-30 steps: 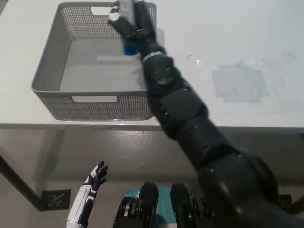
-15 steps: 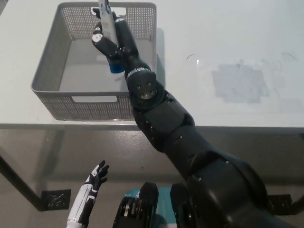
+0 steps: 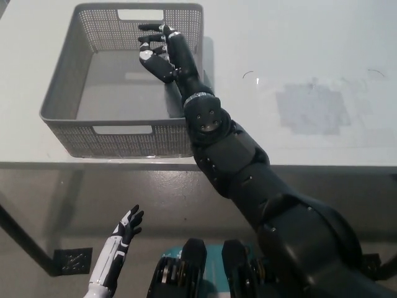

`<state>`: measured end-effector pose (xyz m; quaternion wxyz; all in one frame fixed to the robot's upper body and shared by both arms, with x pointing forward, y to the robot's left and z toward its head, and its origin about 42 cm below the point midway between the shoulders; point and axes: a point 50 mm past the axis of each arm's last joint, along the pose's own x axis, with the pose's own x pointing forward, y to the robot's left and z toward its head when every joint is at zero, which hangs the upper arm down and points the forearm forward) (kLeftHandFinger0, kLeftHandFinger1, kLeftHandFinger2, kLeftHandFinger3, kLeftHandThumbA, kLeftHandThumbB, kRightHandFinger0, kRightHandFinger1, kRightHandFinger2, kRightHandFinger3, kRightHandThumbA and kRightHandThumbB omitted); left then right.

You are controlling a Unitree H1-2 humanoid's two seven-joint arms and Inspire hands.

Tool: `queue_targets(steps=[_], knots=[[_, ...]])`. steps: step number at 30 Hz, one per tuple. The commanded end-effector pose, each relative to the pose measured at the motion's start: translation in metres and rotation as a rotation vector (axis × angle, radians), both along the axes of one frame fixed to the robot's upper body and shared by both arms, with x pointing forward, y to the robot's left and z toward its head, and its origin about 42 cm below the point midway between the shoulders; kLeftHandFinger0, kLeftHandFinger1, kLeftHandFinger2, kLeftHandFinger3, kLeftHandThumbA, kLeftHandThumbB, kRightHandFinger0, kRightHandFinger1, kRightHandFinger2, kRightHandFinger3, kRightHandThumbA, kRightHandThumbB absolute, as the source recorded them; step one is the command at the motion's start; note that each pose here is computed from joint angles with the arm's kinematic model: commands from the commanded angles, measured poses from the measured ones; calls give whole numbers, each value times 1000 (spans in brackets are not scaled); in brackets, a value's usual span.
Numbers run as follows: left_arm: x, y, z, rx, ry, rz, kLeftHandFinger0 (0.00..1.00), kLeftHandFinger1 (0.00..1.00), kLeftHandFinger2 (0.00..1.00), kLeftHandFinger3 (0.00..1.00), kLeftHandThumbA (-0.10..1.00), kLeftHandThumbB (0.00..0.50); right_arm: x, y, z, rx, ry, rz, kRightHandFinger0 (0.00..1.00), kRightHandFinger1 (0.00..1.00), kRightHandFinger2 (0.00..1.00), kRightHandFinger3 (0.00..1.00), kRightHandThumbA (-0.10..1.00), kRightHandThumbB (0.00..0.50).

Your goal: Use the right hand to pick up a shampoo and place it into a container on the left side

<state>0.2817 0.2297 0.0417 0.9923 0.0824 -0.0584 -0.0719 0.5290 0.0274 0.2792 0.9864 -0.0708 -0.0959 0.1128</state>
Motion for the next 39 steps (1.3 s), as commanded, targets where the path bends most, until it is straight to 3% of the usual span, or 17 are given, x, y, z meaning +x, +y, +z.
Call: queue_targets(steps=[1,3,4,5,6,9,14,16,22,24,27,29,32,39], knots=[[8,3,12,-3,-57,-13,1000,1000,1000,1000,1000,248,1,9,29,34,-106,59,530,620,794,960,346,292],[8,3,13,4,-60,-14,1000,1000,1000,1000,1000,247,2,8,29,23,-116,59,724,835,990,1000,445,297],[8,3,13,11,-64,-14,1000,1000,1000,1000,1000,244,2,7,29,13,-126,58,866,976,1000,1000,516,305],[8,2,13,13,-61,-11,1000,1000,1000,1000,1000,258,2,6,29,14,-131,60,986,1000,1000,1000,603,332],[8,2,13,10,-57,-9,1000,1000,1000,1000,1000,265,2,5,30,20,-135,65,1000,1000,1000,1000,669,336],[10,2,14,16,-61,-14,1000,1000,1000,1000,1000,270,6,-1,40,23,-172,73,1000,1000,1000,1000,840,335],[12,2,15,12,-72,-16,1000,1000,1000,1000,1000,276,14,-14,68,49,-249,69,1000,1000,1000,1000,934,316],[13,2,15,14,-72,-20,1000,1000,1000,1000,1000,275,16,-20,77,52,-274,63,1000,1000,1000,1000,975,334],[14,3,15,14,-64,-27,1000,1000,1000,1000,1000,258,16,-52,121,114,-397,32,1000,1000,1000,1000,992,351],[14,2,16,14,-60,-26,1000,1000,1000,1000,1000,273,13,-66,138,130,-448,14,1000,1000,1000,1000,990,323],[15,3,16,21,-60,-27,1000,1000,1000,1000,1000,275,5,-88,160,154,-516,-11,1000,1000,1000,1000,1000,327],[16,1,16,12,-59,-29,1000,1000,1000,1000,1000,281,-4,-103,169,173,-545,-19,1000,1000,1000,1000,1000,354],[16,2,16,16,-68,-32,1000,1000,1000,1000,1000,257,-21,-128,174,170,-616,-37,1000,1000,1000,1000,1000,323],[13,3,15,33,-58,-27,1000,1000,1000,1000,1000,254,-63,-173,137,179,-625,-44,1000,1000,1000,1000,1000,342]])
